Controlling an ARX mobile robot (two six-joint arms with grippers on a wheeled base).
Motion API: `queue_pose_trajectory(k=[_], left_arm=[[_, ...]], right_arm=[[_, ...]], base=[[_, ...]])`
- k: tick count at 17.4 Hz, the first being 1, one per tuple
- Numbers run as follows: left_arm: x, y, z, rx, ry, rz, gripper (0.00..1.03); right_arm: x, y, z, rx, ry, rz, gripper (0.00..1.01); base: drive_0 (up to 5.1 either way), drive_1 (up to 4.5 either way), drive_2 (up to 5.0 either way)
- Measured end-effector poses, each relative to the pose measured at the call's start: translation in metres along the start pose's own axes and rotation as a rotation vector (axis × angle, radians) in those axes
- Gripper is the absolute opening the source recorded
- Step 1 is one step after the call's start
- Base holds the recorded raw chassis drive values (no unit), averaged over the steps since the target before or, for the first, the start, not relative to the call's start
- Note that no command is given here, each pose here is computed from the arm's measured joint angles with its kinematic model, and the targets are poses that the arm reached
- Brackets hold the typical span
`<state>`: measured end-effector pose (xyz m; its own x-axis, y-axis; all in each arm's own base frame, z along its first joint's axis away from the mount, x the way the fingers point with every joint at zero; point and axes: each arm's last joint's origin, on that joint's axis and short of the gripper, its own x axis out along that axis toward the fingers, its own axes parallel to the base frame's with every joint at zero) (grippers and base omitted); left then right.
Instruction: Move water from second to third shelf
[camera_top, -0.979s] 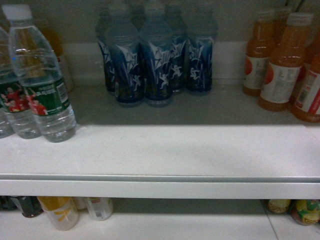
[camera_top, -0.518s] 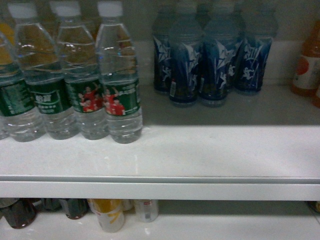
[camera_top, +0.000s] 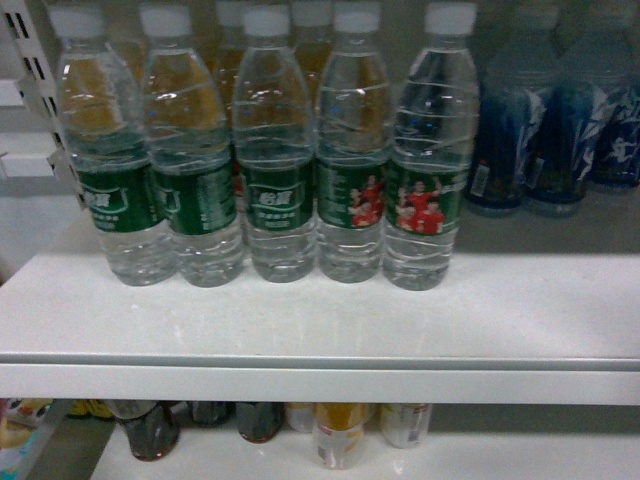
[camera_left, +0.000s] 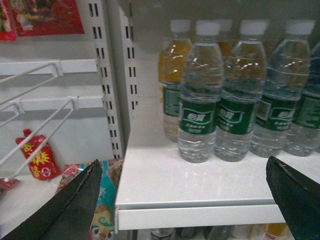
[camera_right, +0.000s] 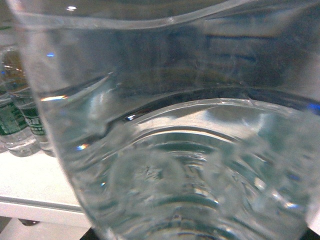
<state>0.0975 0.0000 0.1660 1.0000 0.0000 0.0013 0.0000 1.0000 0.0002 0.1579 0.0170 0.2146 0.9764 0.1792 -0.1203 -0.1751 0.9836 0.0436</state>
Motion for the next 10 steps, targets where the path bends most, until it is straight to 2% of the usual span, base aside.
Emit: queue_pose_trajectory(k=[6,7,8,9,10], left_arm=[[0.0,0.0,-0.0002,0.0,0.002,0.0,0.98],[0.0,0.0,-0.0001,0.0,0.001,0.0,0.98],[0.0,0.0001,0.0002,0.0,-0.002,0.003,0.98],[0.0,0.0001,-0.0001,0.0,0.002,0.002,0.98],[0.0,0.0,-0.0001,0.0,0.002,0.002,0.98]], right_arm=[[0.0,0.0,0.0003,0.0,-0.003,0.0,0.41],[0.0,-0.0001,0.0,0.0,0.0,-0.001,0.41],[-0.0006,0.0018,0.0008,-0.002,-0.007,0.029,0.41],[-0.0006,0.0,0.0008,-0.001,-0.007,-0.001,0.41],[-0.0006,0.0,0.0006,0.0,-0.005,-0.001,0.41]], base=[[-5.0,2.49,2.5],[0.0,0.0,0.0],[0.0,0.0,0.0],[0.0,0.0,0.0],[0.0,0.0,0.0]])
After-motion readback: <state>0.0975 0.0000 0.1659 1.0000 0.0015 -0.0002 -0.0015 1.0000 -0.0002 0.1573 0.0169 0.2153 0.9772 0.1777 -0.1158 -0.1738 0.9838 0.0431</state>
